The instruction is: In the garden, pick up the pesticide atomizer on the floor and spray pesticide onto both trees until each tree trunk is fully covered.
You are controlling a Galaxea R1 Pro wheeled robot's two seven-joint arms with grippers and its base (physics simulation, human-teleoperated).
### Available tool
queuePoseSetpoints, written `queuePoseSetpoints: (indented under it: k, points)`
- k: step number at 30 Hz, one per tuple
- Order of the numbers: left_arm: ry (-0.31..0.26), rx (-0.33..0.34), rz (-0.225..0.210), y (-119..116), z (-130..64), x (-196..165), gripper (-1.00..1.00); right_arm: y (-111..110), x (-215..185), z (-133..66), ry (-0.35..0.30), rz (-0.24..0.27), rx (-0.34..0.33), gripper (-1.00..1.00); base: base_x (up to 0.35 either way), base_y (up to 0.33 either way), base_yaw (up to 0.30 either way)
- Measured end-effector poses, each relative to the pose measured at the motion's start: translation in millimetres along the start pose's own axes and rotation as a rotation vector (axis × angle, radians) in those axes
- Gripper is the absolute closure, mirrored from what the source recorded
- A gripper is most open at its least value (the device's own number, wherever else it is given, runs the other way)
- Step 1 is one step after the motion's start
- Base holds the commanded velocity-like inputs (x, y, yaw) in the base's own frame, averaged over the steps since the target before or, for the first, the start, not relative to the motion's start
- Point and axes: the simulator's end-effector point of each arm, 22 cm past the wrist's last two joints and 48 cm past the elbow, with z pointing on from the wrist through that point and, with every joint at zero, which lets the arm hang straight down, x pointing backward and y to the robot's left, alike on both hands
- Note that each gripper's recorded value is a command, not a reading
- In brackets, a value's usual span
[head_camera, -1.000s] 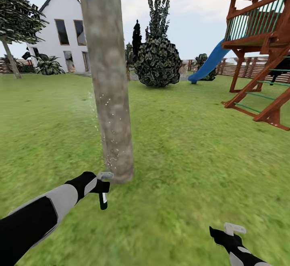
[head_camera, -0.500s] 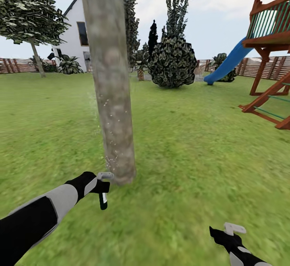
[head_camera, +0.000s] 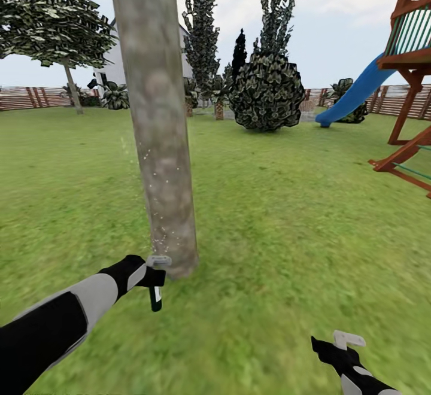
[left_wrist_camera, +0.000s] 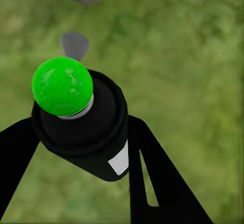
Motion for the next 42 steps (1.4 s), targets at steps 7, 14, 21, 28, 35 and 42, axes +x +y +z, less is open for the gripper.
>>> queuePoseSetpoints:
  k: [7, 14, 21, 28, 35, 42]
  points:
    - [0.002, 0.018, 0.012, -17, 1.5, 0, 1.00, -1, 1, -0.1, 0.003, -0.003, 0.001, -1.00, -0.017, -0.228, 0.005]
    - [0.003, 0.015, 0.010, -16, 1.5, 1, 1.00, 0, 0, 0.0, 0.001, -0.002, -0.001, -1.00, -0.010, -0.300, 0.059]
    - [0.003, 0.015, 0.009, -15, 1.6, 1, 1.00, 0, 0, 0.0, 0.001, 0.003, 0.001, -1.00, 0.000, -0.304, 0.245]
    - [0.004, 0.013, 0.010, -15, 1.5, 1, 1.00, 0, 0, 0.0, 0.001, 0.005, 0.002, -1.00, 0.000, -0.304, 0.111]
    - [0.004, 0.008, 0.008, -11, 1.2, 1, 1.00, 0, 0, -0.1, 0.001, 0.000, 0.000, -1.00, 0.075, -0.204, 0.238]
    - [0.003, 0.006, 0.007, -10, 1.0, 1, 1.00, 0, 0, -0.1, 0.000, 0.000, 0.000, -1.00, 0.214, -0.233, 0.259]
